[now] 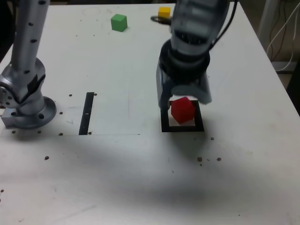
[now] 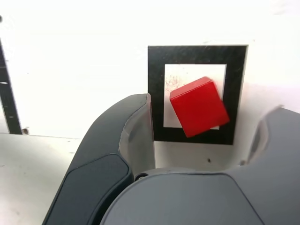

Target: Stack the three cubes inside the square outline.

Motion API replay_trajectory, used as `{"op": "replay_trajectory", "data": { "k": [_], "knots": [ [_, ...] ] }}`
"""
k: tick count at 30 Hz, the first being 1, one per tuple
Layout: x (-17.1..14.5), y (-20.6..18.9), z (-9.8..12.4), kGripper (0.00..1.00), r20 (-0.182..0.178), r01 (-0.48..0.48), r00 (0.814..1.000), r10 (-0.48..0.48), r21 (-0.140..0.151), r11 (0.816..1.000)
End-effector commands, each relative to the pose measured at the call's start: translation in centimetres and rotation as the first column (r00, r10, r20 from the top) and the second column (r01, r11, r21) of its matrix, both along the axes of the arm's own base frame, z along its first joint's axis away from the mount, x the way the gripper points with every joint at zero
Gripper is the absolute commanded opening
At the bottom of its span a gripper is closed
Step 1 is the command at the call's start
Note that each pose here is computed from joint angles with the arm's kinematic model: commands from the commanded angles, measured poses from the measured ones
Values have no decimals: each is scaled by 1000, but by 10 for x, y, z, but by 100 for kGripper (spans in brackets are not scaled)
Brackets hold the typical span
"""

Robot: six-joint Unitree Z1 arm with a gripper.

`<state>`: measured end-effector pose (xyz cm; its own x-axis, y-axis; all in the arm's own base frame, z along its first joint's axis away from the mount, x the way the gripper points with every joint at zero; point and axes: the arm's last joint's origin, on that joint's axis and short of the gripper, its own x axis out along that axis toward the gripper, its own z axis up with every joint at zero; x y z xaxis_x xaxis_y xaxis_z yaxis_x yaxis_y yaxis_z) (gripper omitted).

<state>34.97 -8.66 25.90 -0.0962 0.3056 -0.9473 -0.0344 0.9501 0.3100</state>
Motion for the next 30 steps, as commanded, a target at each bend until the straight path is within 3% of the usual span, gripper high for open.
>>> {"op": "replay_trajectory", "data": {
  "k": [1, 7, 13, 20, 24, 30],
  "knots": [
    [-3, 5, 9, 99, 12, -5, 1000, 4, 4, 1000],
    [-11, 23, 24, 99, -7, -1, 1000, 1, 18, 1000],
    [-26, 65, 49, 99, -35, 9, 999, -7, 57, 998],
    [-41, 149, 69, 99, -73, 20, 997, -17, 49, 999],
    [-45, 190, 79, 99, -80, 29, 997, -22, 81, 996],
    [-41, 253, 87, 99, -120, 48, 992, -31, 136, 990]
  ]
}}
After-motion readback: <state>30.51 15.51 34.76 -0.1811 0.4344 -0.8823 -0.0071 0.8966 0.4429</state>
